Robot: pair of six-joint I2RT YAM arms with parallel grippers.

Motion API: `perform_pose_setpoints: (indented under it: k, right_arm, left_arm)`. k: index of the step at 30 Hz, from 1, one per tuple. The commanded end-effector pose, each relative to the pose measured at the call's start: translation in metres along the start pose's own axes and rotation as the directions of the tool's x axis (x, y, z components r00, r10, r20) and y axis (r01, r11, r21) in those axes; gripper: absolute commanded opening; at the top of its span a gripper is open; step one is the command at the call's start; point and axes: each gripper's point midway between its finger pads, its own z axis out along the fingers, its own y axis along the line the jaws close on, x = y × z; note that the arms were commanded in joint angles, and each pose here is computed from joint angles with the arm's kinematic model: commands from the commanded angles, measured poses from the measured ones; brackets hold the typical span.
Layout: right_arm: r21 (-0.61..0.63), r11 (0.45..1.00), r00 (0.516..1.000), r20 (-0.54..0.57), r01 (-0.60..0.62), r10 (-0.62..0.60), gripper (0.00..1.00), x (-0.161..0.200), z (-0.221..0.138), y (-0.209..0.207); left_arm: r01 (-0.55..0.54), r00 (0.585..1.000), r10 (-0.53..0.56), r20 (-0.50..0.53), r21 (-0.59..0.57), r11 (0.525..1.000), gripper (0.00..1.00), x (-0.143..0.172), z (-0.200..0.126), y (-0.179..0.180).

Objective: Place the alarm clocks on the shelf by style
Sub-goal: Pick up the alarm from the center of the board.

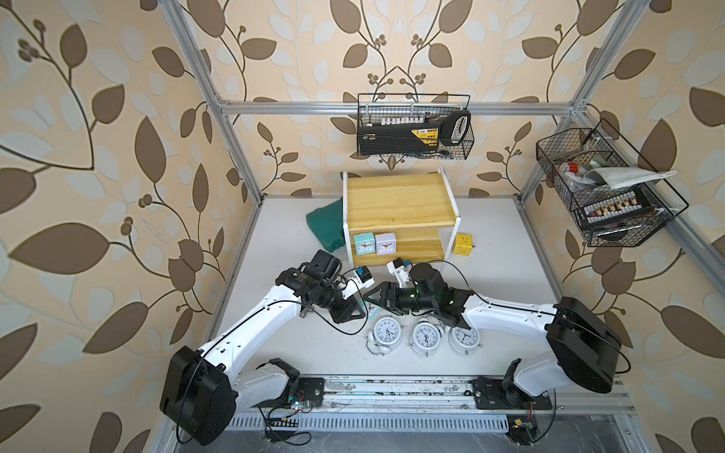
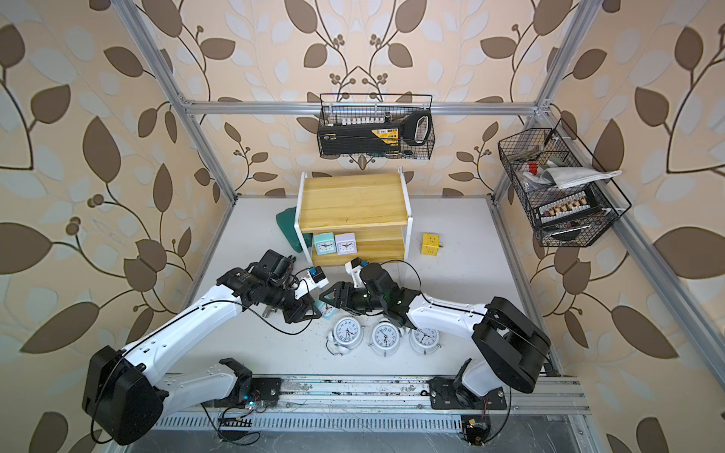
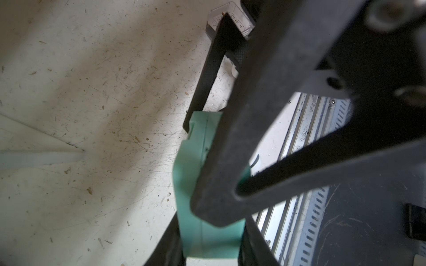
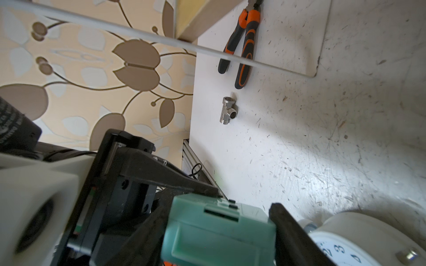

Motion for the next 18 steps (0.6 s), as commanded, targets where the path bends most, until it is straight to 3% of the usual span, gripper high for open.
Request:
perform_pose_setpoints:
  k: [1,6,18]
  right_arm:
    - [0.014,1.0,0.998,0.06,0.008,-0.009,0.78,-0.004,-0.004,0.0]
    - [0.106,0.994,0.987,0.162,-0.027,0.009,0.88,-0.005,-0.008,-0.01]
    - [0.104,0.986,0.943,0.321,-0.131,0.091,0.87,0.003,-0.011,-0.016]
  left_arm:
    - [0.007,1.0,-0.007,-0.004,0.024,1.0,0.21,-0.004,-0.001,-0.006]
    - [0.031,0.999,-0.032,-0.023,-0.012,0.999,0.19,-0.004,0.001,0.003]
    - [0.044,0.999,-0.044,-0.012,-0.034,0.998,0.21,-0.007,0.0,0.006]
